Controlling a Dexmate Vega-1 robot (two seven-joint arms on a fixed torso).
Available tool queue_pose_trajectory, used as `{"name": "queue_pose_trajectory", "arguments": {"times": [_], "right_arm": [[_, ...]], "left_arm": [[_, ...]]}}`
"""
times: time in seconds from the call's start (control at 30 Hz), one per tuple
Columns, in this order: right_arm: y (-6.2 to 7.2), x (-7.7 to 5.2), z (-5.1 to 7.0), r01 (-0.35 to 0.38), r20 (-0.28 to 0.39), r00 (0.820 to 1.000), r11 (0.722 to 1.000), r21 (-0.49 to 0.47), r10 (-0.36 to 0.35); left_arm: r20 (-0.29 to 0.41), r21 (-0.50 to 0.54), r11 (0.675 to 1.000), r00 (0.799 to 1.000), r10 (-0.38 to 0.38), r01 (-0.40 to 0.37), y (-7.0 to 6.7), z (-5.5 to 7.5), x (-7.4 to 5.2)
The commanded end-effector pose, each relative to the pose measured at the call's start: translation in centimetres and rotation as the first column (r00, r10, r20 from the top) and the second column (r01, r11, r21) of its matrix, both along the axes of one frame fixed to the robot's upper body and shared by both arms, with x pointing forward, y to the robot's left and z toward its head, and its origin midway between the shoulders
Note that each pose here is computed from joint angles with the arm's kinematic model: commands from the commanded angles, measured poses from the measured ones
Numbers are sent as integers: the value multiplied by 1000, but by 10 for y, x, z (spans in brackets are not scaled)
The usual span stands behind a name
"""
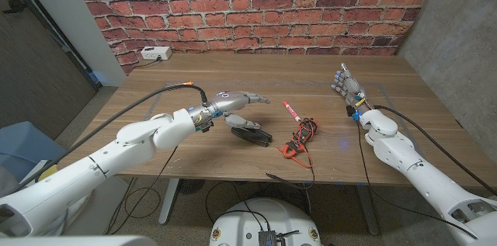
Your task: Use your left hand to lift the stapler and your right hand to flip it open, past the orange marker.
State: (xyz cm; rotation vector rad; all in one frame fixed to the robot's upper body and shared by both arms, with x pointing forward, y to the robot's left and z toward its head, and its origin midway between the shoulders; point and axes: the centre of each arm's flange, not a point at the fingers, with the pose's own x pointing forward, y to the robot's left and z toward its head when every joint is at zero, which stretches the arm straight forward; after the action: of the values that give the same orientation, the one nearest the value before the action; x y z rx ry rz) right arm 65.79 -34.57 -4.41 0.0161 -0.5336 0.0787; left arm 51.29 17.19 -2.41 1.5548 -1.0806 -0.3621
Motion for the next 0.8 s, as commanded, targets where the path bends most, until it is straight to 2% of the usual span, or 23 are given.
{"name": "queue_pose_trajectory", "arguments": {"times": [0.03, 0.27, 0.7, 0.8], "right_arm": [[2, 0, 0, -12, 14, 1000, 1000, 4, 12], [5, 1, -1, -11, 10, 1000, 1000, -5, 11], [-1, -1, -3, 7, 6, 1000, 1000, -3, -7], [-2, -2, -3, 10, 6, 1000, 1000, -2, -9]], "left_arm": [[54, 62, 997, 998, 44, -47, -1, -2, -14], [62, 96, 993, 996, 62, -68, -4, -5, -13], [125, 172, 980, 989, 78, -99, -18, -9, -9], [121, 186, 977, 990, 77, -99, -20, -9, -9]]}}
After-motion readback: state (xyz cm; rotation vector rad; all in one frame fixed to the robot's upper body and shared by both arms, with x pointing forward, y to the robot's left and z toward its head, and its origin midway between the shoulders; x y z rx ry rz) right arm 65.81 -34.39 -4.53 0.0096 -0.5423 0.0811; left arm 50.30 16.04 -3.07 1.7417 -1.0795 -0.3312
